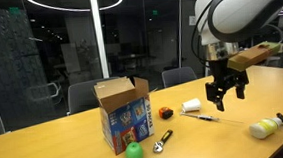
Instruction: Put the green plush toy in the blue box
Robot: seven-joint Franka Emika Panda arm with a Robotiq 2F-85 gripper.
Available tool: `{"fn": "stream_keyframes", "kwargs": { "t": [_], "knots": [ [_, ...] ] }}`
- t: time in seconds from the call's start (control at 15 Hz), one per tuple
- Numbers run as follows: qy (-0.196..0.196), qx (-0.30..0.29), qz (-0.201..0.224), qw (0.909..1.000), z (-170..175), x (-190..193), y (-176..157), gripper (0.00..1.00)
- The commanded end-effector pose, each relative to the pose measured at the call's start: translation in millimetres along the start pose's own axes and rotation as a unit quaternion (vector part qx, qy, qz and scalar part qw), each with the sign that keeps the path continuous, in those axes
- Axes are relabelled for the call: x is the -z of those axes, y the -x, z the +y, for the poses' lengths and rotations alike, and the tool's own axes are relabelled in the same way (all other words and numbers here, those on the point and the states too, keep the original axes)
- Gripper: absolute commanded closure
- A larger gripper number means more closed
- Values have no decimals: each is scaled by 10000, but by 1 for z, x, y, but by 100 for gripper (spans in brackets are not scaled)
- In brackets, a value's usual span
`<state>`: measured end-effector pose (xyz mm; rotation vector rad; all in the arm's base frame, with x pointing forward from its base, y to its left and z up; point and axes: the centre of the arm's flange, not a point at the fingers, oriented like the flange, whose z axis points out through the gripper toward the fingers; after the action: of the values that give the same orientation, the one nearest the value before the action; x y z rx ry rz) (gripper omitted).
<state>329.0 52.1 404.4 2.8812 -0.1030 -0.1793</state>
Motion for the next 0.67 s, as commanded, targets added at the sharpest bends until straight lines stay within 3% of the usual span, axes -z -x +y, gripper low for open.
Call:
{"fn": "stream_keyframes", "kwargs": {
  "t": [0.0, 0.33, 0.6],
  "knots": [
    [-2, -2, 11, 10000, 0, 1, 0, 0],
    [-5, -3, 24, 10000, 0, 2, -1, 0],
    [-825, -639, 49, 9945, 22, 7, -4, 0]
  ]
}}
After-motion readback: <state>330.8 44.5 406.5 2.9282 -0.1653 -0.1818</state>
